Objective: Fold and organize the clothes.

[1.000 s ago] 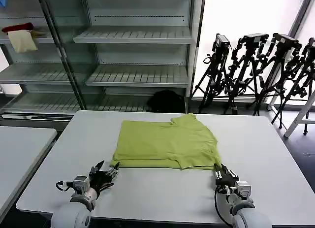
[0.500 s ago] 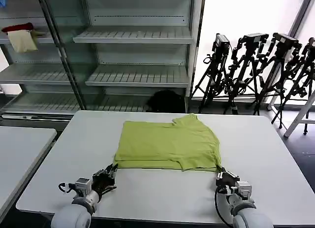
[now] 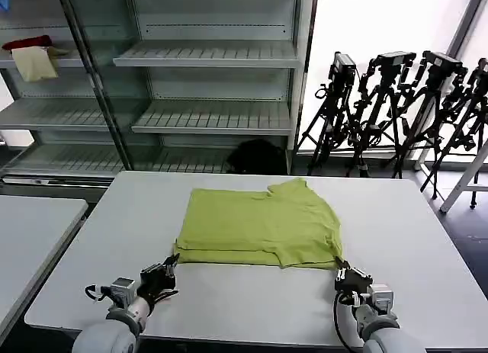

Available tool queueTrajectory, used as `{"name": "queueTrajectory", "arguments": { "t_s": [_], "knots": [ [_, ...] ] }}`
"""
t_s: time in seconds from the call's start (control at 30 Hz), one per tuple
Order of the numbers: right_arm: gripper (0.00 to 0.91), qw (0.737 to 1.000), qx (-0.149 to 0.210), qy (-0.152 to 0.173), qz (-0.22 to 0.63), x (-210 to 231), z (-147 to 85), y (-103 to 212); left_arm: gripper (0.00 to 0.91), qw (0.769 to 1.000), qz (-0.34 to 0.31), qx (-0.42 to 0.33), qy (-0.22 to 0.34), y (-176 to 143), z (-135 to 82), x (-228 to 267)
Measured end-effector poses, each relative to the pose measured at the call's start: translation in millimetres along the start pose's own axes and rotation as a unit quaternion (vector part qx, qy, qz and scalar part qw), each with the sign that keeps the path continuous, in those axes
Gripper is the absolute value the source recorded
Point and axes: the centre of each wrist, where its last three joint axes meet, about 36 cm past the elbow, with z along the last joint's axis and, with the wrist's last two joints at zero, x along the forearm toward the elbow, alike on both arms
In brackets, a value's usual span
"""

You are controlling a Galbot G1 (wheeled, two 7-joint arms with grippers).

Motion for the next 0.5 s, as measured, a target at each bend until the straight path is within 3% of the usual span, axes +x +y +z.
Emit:
{"name": "queueTrajectory", "arguments": {
  "t_s": [0.5],
  "knots": [
    [0.0, 0.999, 0.009, 0.039, -0.014, 68, 10, 26, 0.0, 0.998, -0.022, -0.047, 0.035, 10, 2, 76]
  ]
}}
